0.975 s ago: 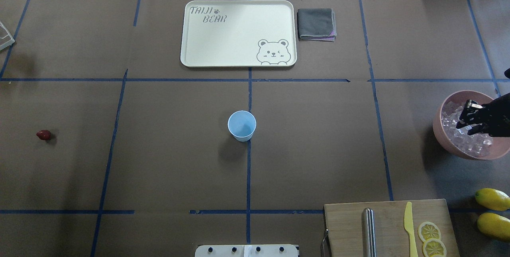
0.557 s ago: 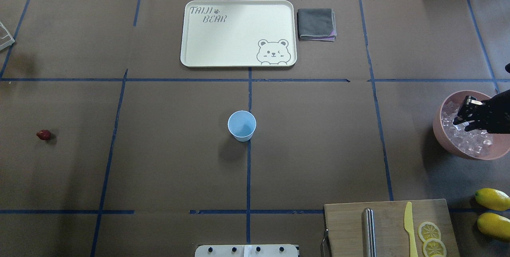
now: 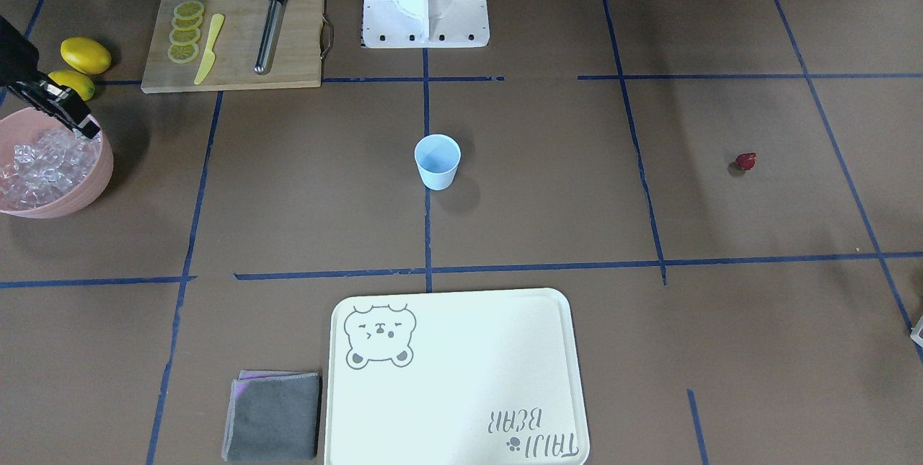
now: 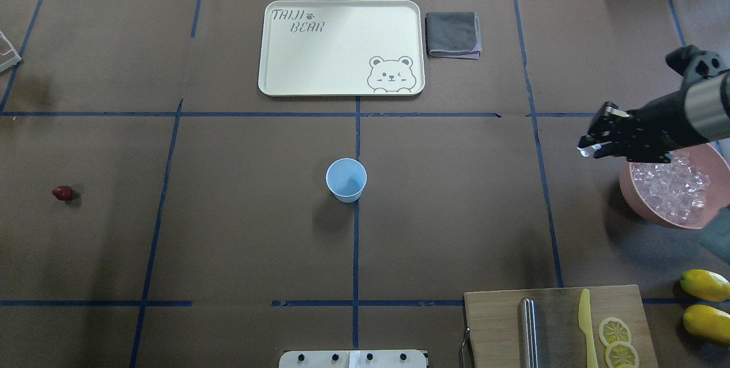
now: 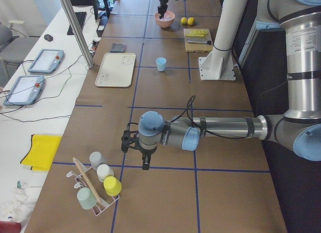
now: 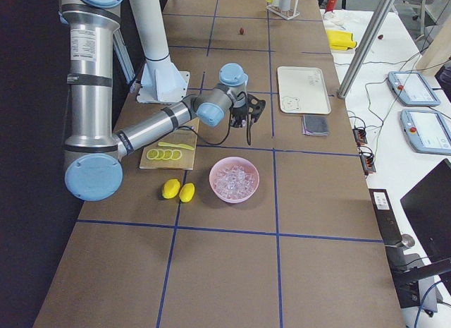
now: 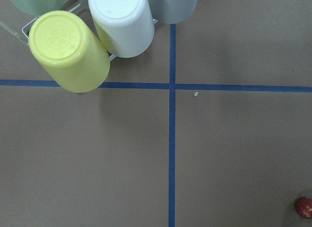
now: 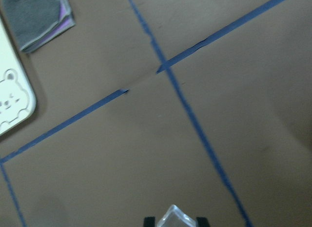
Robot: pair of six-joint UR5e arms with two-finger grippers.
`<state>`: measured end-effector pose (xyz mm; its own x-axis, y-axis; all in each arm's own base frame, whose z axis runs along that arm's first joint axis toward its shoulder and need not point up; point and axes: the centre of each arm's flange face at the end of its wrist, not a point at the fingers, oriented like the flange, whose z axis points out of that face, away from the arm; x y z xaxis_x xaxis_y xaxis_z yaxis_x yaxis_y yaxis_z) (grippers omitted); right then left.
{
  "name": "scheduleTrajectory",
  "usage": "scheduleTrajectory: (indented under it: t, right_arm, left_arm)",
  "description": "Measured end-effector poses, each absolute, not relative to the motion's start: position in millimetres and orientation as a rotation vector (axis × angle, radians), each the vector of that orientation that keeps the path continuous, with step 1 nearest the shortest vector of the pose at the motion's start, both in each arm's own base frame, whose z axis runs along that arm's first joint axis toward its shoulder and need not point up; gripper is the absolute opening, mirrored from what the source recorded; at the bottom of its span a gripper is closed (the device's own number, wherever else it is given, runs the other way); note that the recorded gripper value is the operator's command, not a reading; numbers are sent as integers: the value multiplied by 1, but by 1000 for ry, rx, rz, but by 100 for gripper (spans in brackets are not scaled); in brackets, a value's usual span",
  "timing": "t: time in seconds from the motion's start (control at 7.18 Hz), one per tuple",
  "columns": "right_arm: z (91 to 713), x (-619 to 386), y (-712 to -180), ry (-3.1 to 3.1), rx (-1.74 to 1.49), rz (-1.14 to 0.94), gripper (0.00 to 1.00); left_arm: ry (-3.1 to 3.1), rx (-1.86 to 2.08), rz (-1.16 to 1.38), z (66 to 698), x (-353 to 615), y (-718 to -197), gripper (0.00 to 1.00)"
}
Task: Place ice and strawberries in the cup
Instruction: 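Carry the ice with the right gripper over the blue cup and release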
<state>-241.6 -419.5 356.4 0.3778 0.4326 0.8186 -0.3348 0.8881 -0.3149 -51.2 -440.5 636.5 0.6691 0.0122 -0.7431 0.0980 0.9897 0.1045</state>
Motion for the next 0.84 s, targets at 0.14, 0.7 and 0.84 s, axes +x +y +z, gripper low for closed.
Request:
scheduleTrajectory:
  t: [0.14, 0.7, 0.84]
  right_arm:
    - [310, -289, -421, -1109, -107, 487, 1]
    - [165, -469, -419, -1085, -86, 527, 5]
    - [153, -497, -416, -1075, -82, 529, 12]
  left_arm:
    - [839, 138, -31, 636, -44, -444, 100]
    - [842, 140, 2, 631, -30, -452, 100]
    - [842, 138, 6, 631, -28, -452, 100]
